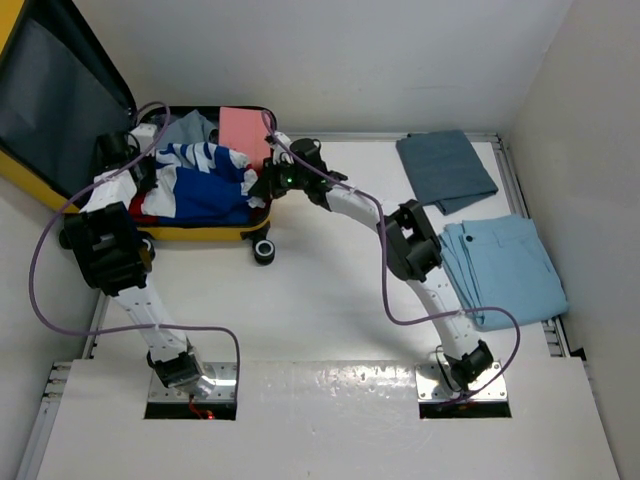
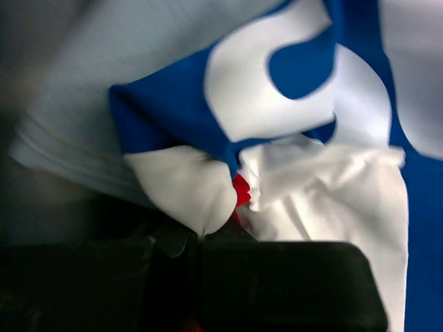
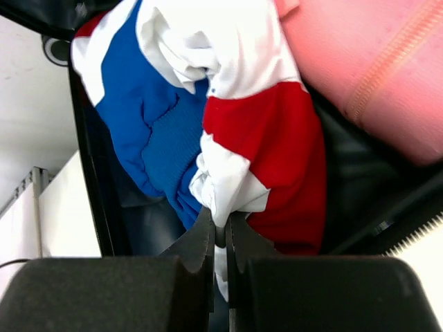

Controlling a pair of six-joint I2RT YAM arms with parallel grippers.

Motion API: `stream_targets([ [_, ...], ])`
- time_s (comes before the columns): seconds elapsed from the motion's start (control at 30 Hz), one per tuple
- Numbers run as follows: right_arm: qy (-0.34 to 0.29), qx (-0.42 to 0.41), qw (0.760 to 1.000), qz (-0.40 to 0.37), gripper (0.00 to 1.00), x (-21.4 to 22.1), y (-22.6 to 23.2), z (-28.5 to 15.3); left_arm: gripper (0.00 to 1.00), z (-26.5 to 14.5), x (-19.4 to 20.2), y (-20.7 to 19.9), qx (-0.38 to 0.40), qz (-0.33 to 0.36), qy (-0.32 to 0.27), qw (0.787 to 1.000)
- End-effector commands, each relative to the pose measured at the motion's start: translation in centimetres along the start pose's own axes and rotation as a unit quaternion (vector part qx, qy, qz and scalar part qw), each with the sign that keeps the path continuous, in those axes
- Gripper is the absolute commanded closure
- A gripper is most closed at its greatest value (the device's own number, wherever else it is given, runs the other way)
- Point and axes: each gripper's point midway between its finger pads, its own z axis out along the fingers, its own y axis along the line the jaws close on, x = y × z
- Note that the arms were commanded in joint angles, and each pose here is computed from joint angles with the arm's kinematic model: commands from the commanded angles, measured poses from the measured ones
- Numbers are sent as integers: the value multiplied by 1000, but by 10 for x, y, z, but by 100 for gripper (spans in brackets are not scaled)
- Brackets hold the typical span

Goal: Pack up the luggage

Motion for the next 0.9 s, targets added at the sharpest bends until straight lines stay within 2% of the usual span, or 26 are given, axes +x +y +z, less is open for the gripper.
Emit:
stream_targets([
  [0.0, 27, 69, 997, 9, 100, 8, -37, -29, 100, -24, -2, -24, 35, 12, -14, 999],
  [0.03, 28, 72, 997, 6, 100, 7, -39, -31, 100, -26, 4, -26, 37, 11, -9, 999],
  [0.07, 34, 76, 997, 3, 100, 4, -38, -39, 90, -27, 16, -31, 41, 8, 2, 999],
  [0.17, 38, 79, 996, 3, 100, 2, -35, -48, 56, -28, 11, -36, 52, -22, -1, 998],
  [0.2, 40, 79, 996, 3, 100, 2, -33, -51, 38, -30, 5, -34, 58, -29, -12, 998],
  [0.23, 36, 76, 996, -1, 100, -5, -29, -55, 31, -39, -11, -34, 64, -37, -32, 997],
  [0.27, 43, 73, 996, 3, 97, -2, -27, -57, 22, -49, -39, -29, 73, -37, -70, 994],
  [0.3, 38, 67, 997, 2, 84, -10, -22, -61, 18, -54, -55, -20, 71, -50, -93, 992],
  [0.37, 28, 64, 998, 6, 69, -19, -19, -68, 15, -86, -113, -8, 68, -44, -164, 983],
  [0.47, 1, 49, 999, 14, 53, -39, -7, -84, 15, -115, -160, -10, 101, -35, -226, 968],
  [0.5, -4, 43, 999, 22, 51, -41, -2, -90, 17, -132, -179, -11, 108, -23, -248, 962],
  [0.6, -36, 38, 998, 27, 47, -61, 4, -110, 28, -145, -183, -33, 159, -19, -249, 955],
  [0.63, -43, 37, 998, 26, 47, -66, 7, -114, 40, -144, -180, -43, 172, -10, -240, 956],
  [0.67, -62, 47, 997, 28, 47, -80, 3, -130, 52, -134, -160, -71, 207, 1, -205, 957],
  [0.77, -74, 79, 993, 41, 47, -82, -15, -155, 64, -123, -129, -119, 255, 27, -162, 953],
  [0.8, -70, 91, 992, 48, 47, -75, -23, -161, 67, -120, -124, -149, 281, 48, -154, 946],
  [0.87, -74, 127, 988, 51, 47, -76, -44, -183, 69, -112, -107, -181, 311, 52, -130, 940],
])
